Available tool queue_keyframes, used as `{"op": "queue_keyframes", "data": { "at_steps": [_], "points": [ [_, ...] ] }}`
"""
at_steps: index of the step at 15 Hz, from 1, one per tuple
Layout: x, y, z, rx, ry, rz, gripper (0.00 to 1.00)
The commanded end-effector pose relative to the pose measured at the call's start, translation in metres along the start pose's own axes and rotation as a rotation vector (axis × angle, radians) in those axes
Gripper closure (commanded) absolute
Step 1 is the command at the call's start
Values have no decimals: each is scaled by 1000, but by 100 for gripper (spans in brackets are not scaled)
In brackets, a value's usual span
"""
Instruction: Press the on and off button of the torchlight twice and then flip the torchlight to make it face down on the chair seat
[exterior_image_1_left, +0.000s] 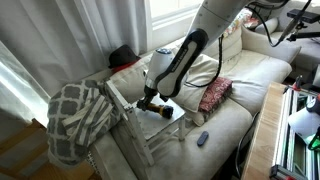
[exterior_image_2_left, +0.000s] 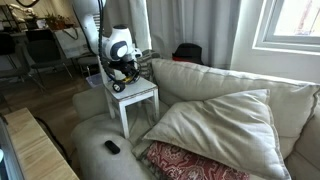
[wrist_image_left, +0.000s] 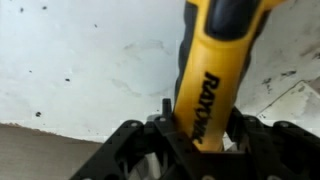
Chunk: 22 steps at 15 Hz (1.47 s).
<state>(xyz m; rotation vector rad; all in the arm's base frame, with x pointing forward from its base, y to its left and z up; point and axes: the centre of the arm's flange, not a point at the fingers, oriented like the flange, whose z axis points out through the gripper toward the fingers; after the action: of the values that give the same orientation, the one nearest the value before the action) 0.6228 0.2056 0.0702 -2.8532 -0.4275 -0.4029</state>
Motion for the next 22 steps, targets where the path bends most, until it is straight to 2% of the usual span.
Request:
{"op": "queue_keyframes", "data": {
  "at_steps": [1,5,6,10,17,22],
  "points": [
    [-17,6,-35,71,31,-78,73],
    [-20,12,-52,88,61,-132,73],
    [-20,11,-54,79,57,-133,30],
    [-17,-1,-53,57,38,-212,2],
    [-18,-27,-25,40,-54,-348,0],
    [-9,-23,-12,-57,-9,-382,0]
  ]
}}
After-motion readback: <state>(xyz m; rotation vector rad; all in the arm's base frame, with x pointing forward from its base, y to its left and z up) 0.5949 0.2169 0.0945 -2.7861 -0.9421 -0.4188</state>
